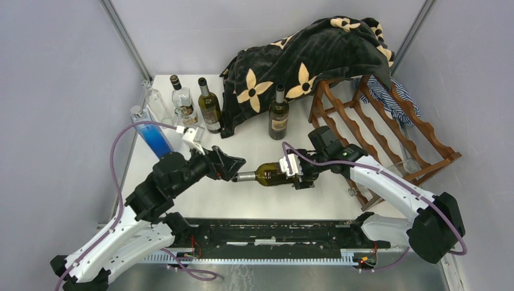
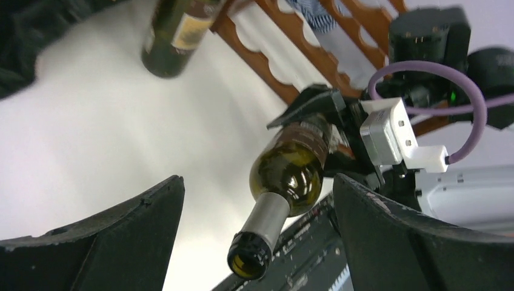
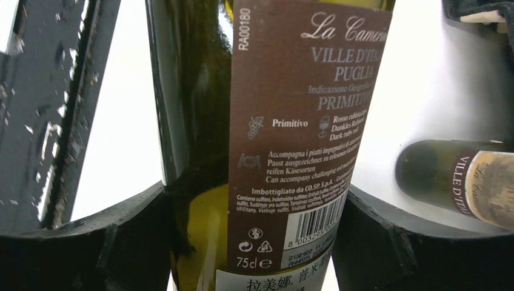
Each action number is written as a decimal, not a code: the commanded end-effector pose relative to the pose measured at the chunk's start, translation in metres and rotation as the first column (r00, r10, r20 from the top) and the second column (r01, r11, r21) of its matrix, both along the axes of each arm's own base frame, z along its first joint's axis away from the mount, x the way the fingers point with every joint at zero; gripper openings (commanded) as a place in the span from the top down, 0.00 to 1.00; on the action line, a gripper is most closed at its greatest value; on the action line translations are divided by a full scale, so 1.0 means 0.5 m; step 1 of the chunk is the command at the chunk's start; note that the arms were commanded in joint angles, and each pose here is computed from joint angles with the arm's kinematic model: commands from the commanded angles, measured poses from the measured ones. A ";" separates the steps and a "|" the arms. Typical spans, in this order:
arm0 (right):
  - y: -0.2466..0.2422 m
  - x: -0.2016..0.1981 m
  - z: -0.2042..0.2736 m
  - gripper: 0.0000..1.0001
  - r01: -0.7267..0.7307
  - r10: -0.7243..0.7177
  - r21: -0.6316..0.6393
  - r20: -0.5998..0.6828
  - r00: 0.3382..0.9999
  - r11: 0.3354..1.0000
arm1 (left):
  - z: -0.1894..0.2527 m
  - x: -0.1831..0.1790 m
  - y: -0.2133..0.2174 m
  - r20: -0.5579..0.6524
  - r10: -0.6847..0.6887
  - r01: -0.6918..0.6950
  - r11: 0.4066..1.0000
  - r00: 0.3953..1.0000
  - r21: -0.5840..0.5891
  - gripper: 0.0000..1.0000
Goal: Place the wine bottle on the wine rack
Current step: Pick up the wine bottle from the center of the board, then place the wine bottle in the wine rack.
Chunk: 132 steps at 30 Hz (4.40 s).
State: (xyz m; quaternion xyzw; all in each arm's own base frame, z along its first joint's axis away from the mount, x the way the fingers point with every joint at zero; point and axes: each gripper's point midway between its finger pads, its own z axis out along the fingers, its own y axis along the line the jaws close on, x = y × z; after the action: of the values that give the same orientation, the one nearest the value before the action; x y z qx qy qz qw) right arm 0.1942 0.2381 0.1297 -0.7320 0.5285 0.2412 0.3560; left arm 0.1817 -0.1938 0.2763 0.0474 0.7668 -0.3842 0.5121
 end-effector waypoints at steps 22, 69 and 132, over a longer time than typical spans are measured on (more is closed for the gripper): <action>-0.002 0.023 0.084 1.00 -0.172 0.209 -0.131 0.370 0.905 0.976 | -0.202 -0.131 -0.192 -0.358 -0.624 0.646 0.760 0.694 -0.073 0.18; 0.014 -0.071 0.213 0.02 -0.298 0.298 -0.029 0.167 0.940 0.954 | -0.181 -0.175 -0.183 -0.211 -0.705 0.687 0.709 0.677 -0.163 0.98; -0.037 0.020 0.420 0.02 0.018 -0.082 0.234 0.265 0.961 0.972 | -0.246 -0.089 -0.540 -0.009 -0.652 0.649 0.754 0.758 0.102 0.98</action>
State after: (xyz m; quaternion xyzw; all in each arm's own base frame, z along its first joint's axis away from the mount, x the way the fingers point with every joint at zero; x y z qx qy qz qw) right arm 0.2075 0.2186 0.3266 -0.7026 0.4793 0.1864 0.4918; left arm 0.1205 -0.4190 0.0769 0.3214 0.8081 -0.4228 0.2547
